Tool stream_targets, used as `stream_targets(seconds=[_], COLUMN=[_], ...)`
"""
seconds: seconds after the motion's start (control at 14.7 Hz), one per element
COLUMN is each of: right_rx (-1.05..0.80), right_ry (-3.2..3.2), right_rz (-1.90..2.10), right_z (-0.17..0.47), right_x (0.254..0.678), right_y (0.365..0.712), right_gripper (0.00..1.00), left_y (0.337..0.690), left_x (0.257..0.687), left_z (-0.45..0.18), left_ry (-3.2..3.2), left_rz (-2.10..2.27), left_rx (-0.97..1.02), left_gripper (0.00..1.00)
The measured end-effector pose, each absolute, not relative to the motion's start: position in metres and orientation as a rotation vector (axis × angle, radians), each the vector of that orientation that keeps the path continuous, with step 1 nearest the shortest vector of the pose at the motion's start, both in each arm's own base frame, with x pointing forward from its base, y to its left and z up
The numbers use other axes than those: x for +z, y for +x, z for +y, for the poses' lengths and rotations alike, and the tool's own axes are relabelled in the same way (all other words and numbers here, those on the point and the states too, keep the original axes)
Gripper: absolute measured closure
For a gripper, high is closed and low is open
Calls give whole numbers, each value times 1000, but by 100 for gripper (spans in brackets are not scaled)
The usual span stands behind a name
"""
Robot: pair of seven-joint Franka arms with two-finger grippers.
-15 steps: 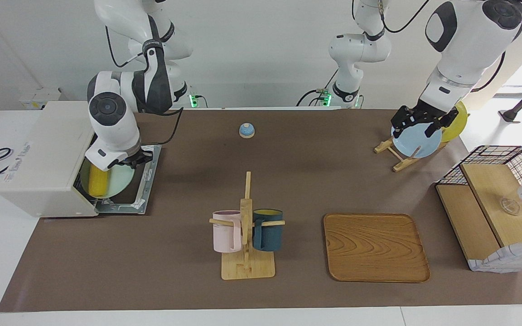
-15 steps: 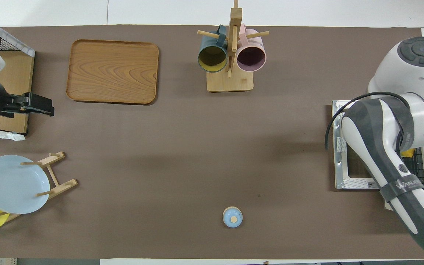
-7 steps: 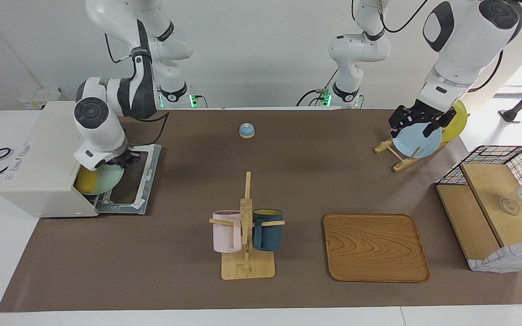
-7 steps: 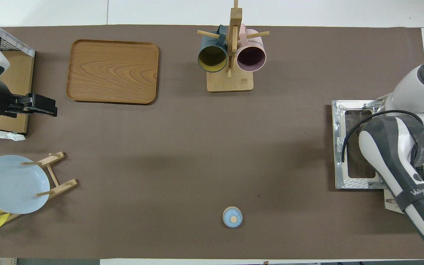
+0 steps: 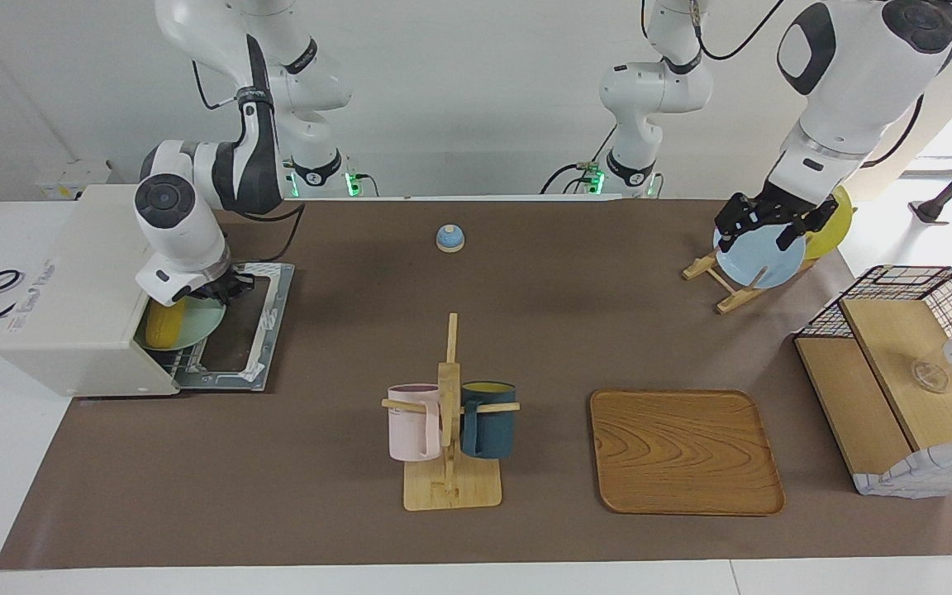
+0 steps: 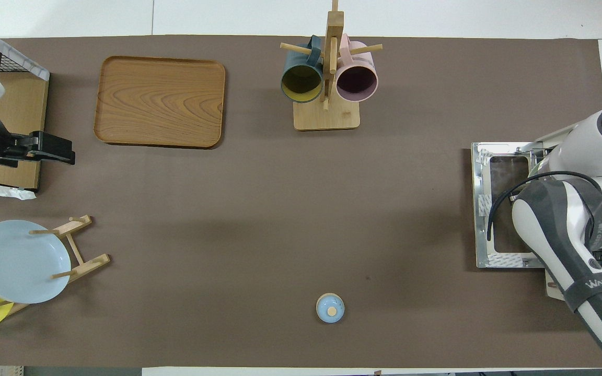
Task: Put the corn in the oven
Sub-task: 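Carry the corn into the open oven with the right gripper, then release the corn inside the oven and withdraw the right gripper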
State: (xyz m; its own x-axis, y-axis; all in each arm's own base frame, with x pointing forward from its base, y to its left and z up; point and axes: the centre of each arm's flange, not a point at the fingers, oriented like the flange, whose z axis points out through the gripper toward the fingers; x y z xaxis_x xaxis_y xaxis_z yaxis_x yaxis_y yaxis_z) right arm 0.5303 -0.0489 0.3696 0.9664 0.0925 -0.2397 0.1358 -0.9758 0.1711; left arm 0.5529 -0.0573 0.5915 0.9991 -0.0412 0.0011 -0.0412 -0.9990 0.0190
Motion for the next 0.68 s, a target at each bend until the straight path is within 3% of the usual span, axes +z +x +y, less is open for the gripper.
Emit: stream_targets(seconds=[0.14, 0.68], right_rx=[-348, -350], right_ry=[2929, 2912], right_rz=[169, 223], right_z=[-50, -22], right_x=[369, 404], right_y=[530, 543], right_gripper=[78, 66], left_y=[553, 553], left_x=[591, 591], left_z=[-57, -57], left_ry=[3122, 3122], left_rz=[-65, -65], left_rx=[1, 1], left_gripper=[0, 0])
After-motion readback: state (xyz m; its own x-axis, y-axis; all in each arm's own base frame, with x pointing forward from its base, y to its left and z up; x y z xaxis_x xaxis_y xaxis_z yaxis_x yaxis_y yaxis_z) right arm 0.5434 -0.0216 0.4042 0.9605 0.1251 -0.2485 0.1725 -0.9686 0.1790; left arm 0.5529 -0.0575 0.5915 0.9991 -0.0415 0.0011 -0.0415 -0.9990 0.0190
